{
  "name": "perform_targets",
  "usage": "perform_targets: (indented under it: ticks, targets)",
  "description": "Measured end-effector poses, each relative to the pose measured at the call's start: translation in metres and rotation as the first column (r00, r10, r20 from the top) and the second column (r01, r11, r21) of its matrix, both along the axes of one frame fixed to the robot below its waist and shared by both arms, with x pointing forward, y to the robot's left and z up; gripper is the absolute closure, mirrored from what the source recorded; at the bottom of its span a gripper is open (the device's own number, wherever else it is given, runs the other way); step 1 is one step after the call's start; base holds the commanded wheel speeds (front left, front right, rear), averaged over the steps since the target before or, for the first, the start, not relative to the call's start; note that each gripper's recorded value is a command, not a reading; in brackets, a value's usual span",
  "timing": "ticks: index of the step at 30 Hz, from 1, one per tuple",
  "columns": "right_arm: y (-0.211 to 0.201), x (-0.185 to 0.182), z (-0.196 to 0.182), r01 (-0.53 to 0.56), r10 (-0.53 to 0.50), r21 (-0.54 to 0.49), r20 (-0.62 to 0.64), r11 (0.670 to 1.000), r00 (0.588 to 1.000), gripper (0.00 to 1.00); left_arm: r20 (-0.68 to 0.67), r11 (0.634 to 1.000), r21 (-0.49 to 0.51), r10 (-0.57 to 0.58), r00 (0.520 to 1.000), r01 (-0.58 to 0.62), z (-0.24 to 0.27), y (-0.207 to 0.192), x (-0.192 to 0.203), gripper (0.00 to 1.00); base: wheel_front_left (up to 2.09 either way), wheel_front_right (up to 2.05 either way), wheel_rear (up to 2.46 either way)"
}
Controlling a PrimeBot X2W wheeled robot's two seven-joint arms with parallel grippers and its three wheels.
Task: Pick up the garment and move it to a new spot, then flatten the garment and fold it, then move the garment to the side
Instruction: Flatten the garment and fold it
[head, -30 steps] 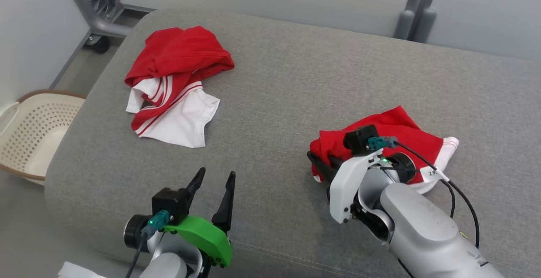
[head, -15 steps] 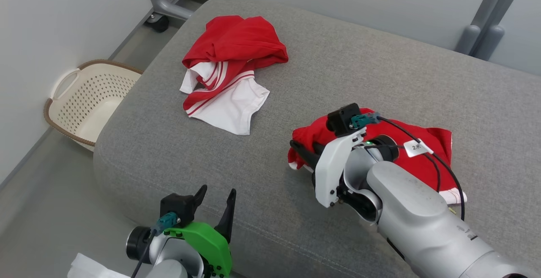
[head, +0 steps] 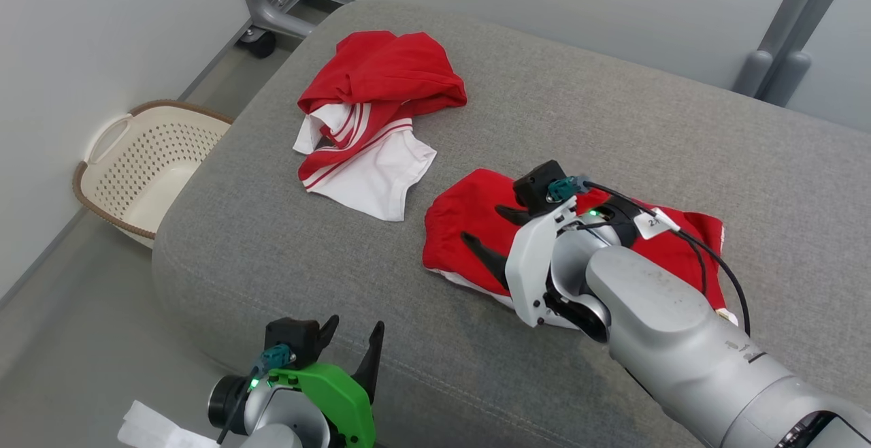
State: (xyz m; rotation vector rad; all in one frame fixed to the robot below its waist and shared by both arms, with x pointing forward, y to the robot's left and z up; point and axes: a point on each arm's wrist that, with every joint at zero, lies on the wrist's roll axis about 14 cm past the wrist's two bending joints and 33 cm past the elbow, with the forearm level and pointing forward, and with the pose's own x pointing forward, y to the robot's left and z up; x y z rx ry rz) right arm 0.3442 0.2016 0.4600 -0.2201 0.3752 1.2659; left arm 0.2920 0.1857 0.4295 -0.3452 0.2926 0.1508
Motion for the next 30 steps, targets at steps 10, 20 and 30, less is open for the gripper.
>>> perform_targets:
  ticks: [10,20,30]
  targets:
    - [-0.009,0.014,0.027,0.038,-0.049,0.114,0.098,0.993,0.994,0.00,0.035,1.000,0.012,-0.010,0.999,0.010,0.009,0.006,0.008,0.00,0.00,0.00,0.00]
    - [-0.103,0.074,0.031,0.285,-0.324,0.187,0.223,0.940,0.919,0.00,0.075,0.998,0.007,-0.069,0.995,0.068,0.017,-0.006,0.029,0.00,0.00,0.00,0.00]
    - [-0.201,0.063,-0.033,0.486,-0.489,0.053,0.138,0.872,0.862,0.00,0.055,0.984,-0.023,-0.175,0.983,0.177,0.010,-0.038,0.048,0.00,0.00,0.00,0.00]
